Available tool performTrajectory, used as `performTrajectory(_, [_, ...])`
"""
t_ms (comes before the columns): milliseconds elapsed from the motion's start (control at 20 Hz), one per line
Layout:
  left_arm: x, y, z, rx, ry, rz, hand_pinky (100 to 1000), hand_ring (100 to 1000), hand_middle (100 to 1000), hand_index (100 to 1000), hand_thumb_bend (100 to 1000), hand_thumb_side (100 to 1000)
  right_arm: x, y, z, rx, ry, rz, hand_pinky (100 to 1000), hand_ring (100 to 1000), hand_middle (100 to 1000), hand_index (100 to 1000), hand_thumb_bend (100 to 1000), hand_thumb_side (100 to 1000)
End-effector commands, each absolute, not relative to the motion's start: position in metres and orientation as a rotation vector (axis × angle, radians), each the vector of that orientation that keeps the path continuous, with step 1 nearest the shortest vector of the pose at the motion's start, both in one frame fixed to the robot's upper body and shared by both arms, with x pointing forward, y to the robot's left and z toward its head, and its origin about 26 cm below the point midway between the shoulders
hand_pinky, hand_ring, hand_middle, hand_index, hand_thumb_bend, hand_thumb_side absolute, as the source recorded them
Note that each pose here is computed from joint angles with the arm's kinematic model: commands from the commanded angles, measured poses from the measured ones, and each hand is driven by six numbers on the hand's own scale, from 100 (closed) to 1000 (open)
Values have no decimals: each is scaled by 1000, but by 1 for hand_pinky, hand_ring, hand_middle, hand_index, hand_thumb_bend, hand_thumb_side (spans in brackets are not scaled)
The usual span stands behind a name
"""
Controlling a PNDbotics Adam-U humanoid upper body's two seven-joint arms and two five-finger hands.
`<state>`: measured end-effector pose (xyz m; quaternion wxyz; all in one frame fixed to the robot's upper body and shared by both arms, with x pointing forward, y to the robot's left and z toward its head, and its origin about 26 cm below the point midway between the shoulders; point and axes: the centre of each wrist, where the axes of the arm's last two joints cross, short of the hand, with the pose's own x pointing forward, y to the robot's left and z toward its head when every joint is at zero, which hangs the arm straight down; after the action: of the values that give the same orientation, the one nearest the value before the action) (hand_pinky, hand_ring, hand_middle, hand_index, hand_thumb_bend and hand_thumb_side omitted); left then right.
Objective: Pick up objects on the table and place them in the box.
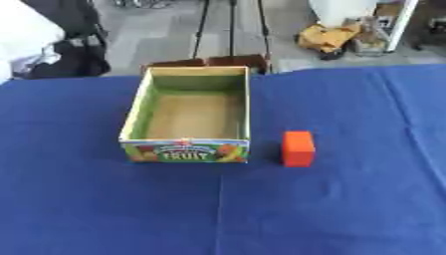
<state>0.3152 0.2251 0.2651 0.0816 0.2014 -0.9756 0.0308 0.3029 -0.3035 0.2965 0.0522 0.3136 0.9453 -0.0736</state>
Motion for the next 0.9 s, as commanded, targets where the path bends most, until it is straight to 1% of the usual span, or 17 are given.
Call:
performTrajectory(50, [312, 229, 273, 628, -2944, 87, 770, 872, 848, 939, 100, 976, 297, -305, 307, 954, 2833, -241, 673, 729, 660, 786, 100, 1000])
performTrajectory(500, [312, 230, 272, 629, -2942, 87, 770, 873, 848, 939, 100, 978, 297, -306, 306, 958, 2836, -246, 673, 731, 660, 786, 100, 1000])
performTrajectory(700, [312, 230, 272, 629, -2941, 86, 770, 873, 848, 939, 100, 977, 296, -307, 310, 986, 2833, -246, 675, 743, 664, 794, 100, 1000])
performTrajectory(800, [312, 229, 272, 628, -2940, 83, 770, 873, 848, 939, 100, 977, 295, -307, 317, 1002, 2834, -263, 680, 764, 679, 807, 100, 1000])
performTrajectory(900, [312, 229, 272, 626, -2940, 80, 770, 873, 848, 938, 100, 976, 294, -305, 325, 1023, 2828, -316, 685, 780, 692, 818, 138, 1000])
